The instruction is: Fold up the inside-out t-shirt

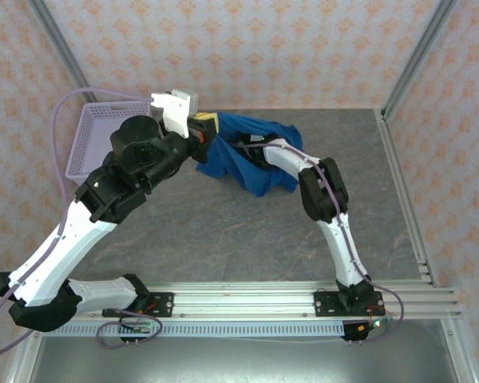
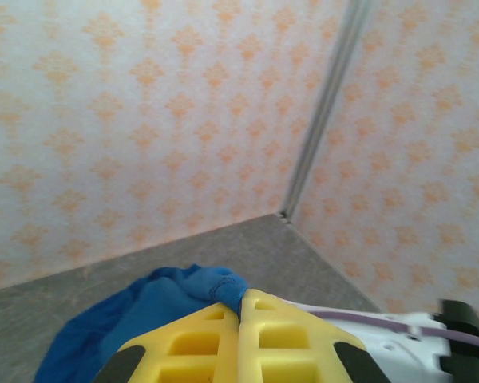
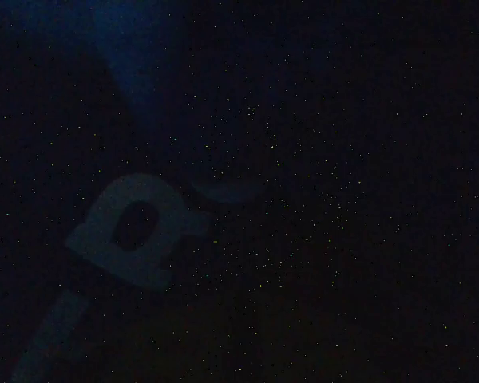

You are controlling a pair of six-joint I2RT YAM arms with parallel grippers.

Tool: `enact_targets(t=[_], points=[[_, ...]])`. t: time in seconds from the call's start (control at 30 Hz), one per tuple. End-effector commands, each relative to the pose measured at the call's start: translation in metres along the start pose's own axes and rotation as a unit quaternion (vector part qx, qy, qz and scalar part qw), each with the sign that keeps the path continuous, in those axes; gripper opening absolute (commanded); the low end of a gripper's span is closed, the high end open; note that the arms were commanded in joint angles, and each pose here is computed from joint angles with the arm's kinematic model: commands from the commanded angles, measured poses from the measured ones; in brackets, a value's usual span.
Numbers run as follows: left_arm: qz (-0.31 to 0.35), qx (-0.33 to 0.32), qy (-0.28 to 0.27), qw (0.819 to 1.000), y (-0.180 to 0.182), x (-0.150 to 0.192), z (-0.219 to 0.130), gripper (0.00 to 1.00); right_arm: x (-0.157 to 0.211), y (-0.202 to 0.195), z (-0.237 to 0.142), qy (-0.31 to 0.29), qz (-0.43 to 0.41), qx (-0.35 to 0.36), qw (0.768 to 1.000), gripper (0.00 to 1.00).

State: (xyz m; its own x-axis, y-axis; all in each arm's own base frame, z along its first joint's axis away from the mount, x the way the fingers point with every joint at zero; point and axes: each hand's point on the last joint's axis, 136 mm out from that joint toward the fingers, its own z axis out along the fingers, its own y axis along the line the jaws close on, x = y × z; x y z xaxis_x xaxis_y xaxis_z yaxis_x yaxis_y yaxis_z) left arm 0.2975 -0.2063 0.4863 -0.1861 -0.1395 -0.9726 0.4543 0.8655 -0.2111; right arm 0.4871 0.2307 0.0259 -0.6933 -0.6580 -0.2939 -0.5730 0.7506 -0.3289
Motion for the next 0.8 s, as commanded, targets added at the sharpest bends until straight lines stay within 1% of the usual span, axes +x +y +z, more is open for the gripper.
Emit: enact_targets(t=[0.0, 0.07, 0.2, 0.27, 0.43, 0.5, 0.63, 0.7, 0.77], points=[[-0.026, -0.097, -0.022, 0.995, 0.043, -0.002, 0.012, 0.0, 0.014, 0.002, -0.02, -0.019, 0.022, -0.03, 0.999, 0.04], [-0.036, -0.154, -0.009, 0.987, 0.074, 0.009, 0.022, 0.0, 0.011, 0.0, -0.043, -0.059, 0.036, -0.035, 0.997, 0.0], [-0.053, -0.227, 0.022, 0.972, 0.127, 0.035, 0.043, 0.0, 0.016, 0.002, -0.083, -0.127, 0.057, -0.057, 0.989, 0.0], [-0.055, -0.262, 0.047, 0.962, 0.154, 0.053, 0.054, 0.0, 0.023, 0.006, -0.102, -0.159, 0.065, -0.071, 0.983, 0.0], [-0.053, -0.312, 0.103, 0.943, 0.196, 0.098, 0.082, 0.0, 0.034, 0.017, -0.144, -0.229, 0.063, -0.108, 0.965, 0.0], [-0.06, -0.326, 0.116, 0.936, 0.211, 0.11, 0.089, 0.0, 0.04, 0.018, -0.151, -0.234, 0.06, -0.112, 0.964, 0.0], [-0.087, -0.346, 0.118, 0.927, 0.243, 0.114, 0.087, 0.0, 0.058, 0.009, -0.142, -0.21, 0.057, -0.074, 0.973, 0.0], [-0.093, -0.356, 0.119, 0.922, 0.255, 0.115, 0.084, 0.0, 0.057, 0.01, -0.145, -0.22, 0.061, -0.076, 0.971, 0.0], [-0.091, -0.364, 0.13, 0.918, 0.262, 0.123, 0.084, 0.0, 0.048, 0.009, -0.155, -0.243, 0.07, -0.083, 0.964, 0.0]])
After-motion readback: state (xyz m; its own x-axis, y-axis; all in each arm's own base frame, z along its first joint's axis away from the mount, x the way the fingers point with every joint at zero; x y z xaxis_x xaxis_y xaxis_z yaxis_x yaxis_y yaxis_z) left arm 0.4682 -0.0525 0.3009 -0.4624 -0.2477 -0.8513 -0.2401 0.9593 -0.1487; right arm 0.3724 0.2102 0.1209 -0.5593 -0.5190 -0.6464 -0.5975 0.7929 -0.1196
